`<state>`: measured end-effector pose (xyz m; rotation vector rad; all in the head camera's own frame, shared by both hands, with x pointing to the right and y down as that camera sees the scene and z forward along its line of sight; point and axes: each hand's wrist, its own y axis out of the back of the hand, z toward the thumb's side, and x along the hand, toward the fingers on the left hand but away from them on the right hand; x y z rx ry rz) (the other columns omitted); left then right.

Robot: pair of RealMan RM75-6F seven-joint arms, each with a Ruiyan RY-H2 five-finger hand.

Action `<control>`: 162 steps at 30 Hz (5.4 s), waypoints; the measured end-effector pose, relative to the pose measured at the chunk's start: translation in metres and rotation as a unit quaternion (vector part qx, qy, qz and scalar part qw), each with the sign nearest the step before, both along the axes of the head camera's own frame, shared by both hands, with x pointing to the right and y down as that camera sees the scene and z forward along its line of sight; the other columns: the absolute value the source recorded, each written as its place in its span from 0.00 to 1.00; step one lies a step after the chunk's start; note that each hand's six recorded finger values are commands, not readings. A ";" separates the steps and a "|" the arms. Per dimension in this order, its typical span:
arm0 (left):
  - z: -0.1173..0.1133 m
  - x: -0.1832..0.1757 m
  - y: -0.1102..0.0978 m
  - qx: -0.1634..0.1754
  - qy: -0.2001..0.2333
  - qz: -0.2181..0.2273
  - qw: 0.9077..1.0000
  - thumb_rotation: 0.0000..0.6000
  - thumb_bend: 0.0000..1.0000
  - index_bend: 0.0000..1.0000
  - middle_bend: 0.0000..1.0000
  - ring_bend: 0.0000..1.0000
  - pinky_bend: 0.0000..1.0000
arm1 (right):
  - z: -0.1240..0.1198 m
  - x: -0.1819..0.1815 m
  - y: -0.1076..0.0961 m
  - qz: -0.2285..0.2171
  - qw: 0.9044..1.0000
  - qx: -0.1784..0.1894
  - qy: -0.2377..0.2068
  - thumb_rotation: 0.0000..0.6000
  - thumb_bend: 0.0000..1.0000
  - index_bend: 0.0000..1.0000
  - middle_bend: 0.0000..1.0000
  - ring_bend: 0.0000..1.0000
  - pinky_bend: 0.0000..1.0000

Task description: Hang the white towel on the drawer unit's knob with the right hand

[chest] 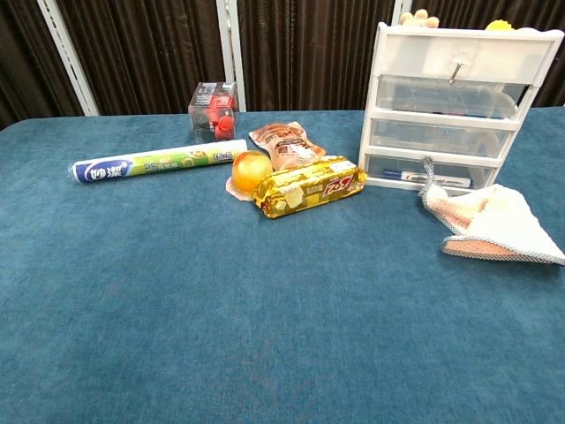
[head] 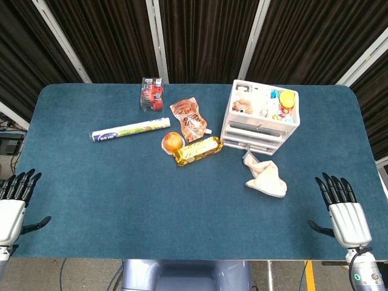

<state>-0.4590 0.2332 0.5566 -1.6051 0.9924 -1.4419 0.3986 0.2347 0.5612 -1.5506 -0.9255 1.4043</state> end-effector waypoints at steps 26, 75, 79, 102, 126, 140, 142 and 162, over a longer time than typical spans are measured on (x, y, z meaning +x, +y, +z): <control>0.000 -0.001 -0.001 -0.006 0.011 -0.007 1.000 1.00 0.00 0.00 0.00 0.00 0.00 | 0.060 -0.074 -0.046 0.018 0.996 -0.085 0.013 1.00 0.00 0.07 0.89 0.89 0.89; 0.004 -0.001 -0.002 -0.026 0.024 -0.022 0.999 1.00 0.00 0.00 0.00 0.00 0.00 | 0.124 -0.137 -0.092 0.012 0.998 -0.053 0.013 1.00 0.45 0.83 1.00 0.99 0.92; 0.004 -0.002 -0.002 -0.025 0.023 -0.022 0.999 1.00 0.00 0.00 0.00 0.00 0.00 | 0.104 -0.140 -0.096 0.005 1.000 -0.027 -0.002 1.00 0.46 0.84 1.00 0.99 0.92; 0.004 -0.001 -0.001 -0.020 0.018 -0.019 0.999 1.00 0.00 0.00 0.00 0.00 0.00 | 0.045 -0.115 -0.119 0.024 0.997 0.069 -0.008 1.00 0.46 0.85 1.00 0.99 0.92; 0.004 -0.001 0.000 -0.020 0.017 -0.018 0.999 1.00 0.00 0.00 0.00 0.00 0.00 | 0.051 -0.102 -0.115 0.040 0.998 0.058 0.004 1.00 0.47 0.85 1.00 0.99 0.92; 0.004 0.000 0.000 -0.020 0.017 -0.017 1.000 1.00 0.00 0.00 0.00 0.00 0.00 | 0.048 -0.100 -0.115 0.043 0.997 0.058 0.004 1.00 0.47 0.85 1.00 0.99 0.92; 0.004 0.000 0.000 -0.020 0.017 -0.017 1.000 1.00 0.00 0.00 0.00 0.00 0.00 | 0.048 -0.100 -0.114 0.043 0.997 0.058 0.005 1.00 0.47 0.85 1.00 0.99 0.92; 0.004 0.000 0.000 -0.021 0.015 -0.018 1.000 1.00 0.00 0.00 0.00 0.00 0.00 | 0.052 -0.099 -0.112 0.047 0.998 0.050 0.003 1.00 0.47 0.85 1.00 0.99 0.92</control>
